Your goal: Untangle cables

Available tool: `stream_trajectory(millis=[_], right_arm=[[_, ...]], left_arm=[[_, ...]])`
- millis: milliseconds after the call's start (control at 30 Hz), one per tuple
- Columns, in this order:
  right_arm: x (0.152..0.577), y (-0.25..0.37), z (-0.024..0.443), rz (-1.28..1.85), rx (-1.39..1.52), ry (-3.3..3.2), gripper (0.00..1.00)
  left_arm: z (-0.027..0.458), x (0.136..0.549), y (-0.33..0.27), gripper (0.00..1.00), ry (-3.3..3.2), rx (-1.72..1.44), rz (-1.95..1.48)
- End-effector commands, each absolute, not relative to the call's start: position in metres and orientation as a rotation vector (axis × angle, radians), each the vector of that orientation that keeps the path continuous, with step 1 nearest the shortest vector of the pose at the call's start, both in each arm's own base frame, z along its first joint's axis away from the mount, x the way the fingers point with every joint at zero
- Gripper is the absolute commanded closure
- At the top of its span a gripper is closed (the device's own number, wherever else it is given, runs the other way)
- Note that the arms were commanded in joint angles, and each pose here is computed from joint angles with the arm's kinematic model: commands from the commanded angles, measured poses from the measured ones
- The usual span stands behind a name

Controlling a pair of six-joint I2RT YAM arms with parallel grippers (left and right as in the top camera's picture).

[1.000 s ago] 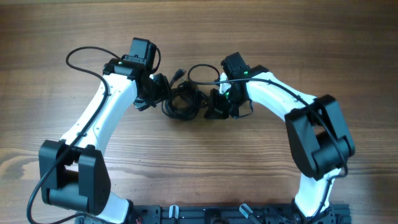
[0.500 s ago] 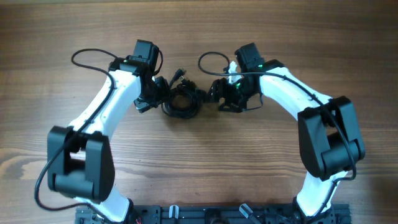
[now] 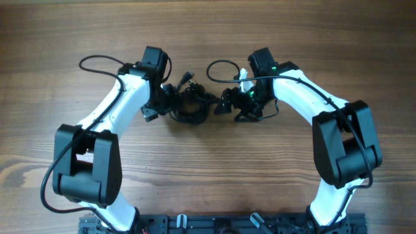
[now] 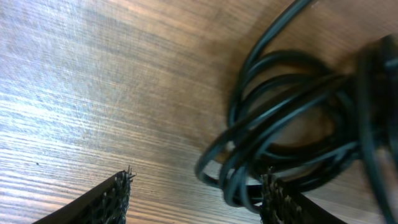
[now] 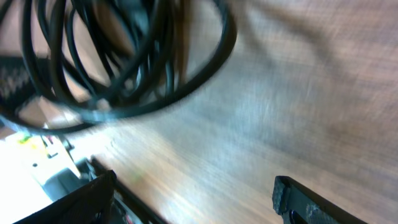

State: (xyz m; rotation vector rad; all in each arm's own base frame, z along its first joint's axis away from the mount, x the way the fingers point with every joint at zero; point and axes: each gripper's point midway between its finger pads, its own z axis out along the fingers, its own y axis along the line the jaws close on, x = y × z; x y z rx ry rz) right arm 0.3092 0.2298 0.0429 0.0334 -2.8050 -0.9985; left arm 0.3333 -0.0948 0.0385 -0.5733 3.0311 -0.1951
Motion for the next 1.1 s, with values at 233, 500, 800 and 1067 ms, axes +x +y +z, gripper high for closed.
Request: stream_trajectory(millis=[233,500,800,1067], right_arm=[[0.312,0.237,0.092,-1.142,0.328,-2.859,0.27],[0.333,0.245,0.143,-1.303,0.508,-3.008,0.20],[0.349,0.253,0.152,-1.375,0.617,-3.067,0.19],[0.340,0.270,0.137,-1.198,0.716,-3.136,0.15]], left_arm=[[0.004,0.327,-0.097,0.42,3.004,-0.575,-0.221],[0.004,0.337,-0.099,0.53,2.961,-0.563,-0.247],[0.006,0.347,-0.102,0.65,2.922,-0.552,-0.270],[0.006,0.348,-0.102,0.73,2.915,-0.550,-0.274]])
